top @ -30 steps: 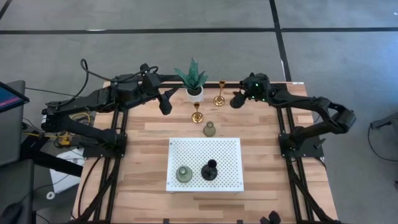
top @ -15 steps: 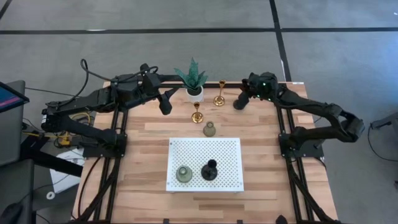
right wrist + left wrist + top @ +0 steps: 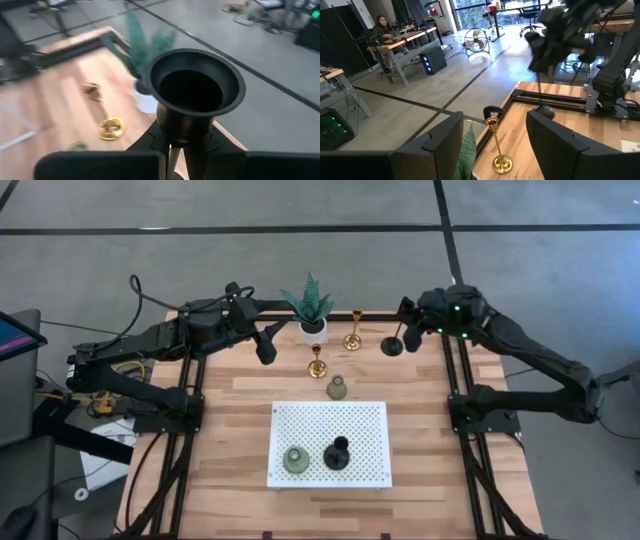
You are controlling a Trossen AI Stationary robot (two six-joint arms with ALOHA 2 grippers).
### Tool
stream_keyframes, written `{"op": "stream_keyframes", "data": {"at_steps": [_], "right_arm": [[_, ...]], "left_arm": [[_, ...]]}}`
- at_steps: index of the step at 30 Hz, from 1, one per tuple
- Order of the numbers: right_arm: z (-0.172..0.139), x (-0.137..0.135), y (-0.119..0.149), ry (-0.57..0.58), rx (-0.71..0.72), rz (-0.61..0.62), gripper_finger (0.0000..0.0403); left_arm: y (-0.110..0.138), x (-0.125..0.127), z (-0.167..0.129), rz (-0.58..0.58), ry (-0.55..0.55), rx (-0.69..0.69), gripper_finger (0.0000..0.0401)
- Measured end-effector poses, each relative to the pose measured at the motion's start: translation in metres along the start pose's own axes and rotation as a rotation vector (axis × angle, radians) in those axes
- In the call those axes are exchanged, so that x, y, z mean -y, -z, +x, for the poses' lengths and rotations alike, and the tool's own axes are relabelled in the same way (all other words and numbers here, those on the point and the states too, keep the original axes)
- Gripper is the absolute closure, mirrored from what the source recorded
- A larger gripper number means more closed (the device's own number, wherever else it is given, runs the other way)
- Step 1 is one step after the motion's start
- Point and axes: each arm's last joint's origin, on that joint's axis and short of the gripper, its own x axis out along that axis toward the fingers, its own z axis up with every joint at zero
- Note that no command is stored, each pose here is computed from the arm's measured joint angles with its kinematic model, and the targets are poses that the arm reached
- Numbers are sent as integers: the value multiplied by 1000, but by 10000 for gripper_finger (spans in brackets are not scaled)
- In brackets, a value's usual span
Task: Pick & Place candle stick holders
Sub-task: Align the black candle holder with the other black candle holder on the shelf
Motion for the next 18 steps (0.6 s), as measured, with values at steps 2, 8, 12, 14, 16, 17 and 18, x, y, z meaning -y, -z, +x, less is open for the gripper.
{"op": "stream_keyframes", "data": {"at_steps": [2,8,12,14,16,17,18], "right_arm": [[-11,-8,-11,-37,11,-15,384],[-30,-27,-33,-128,21,-24,384],[-32,-41,-38,-198,16,-29,384],[-31,-49,-38,-233,3,-32,384],[-28,-57,-37,-265,-11,-36,384],[-26,-61,-36,-274,-18,-38,384],[-25,-65,-36,-281,-24,-41,384]], "left_arm": [[0,0,0,0,0,0,183],[0,0,0,0,0,0,183],[0,0,0,0,0,0,183],[0,0,0,-1,0,0,183],[0,0,0,0,0,0,183],[0,0,0,-1,0,0,183],[0,0,0,-1,0,0,183]]}}
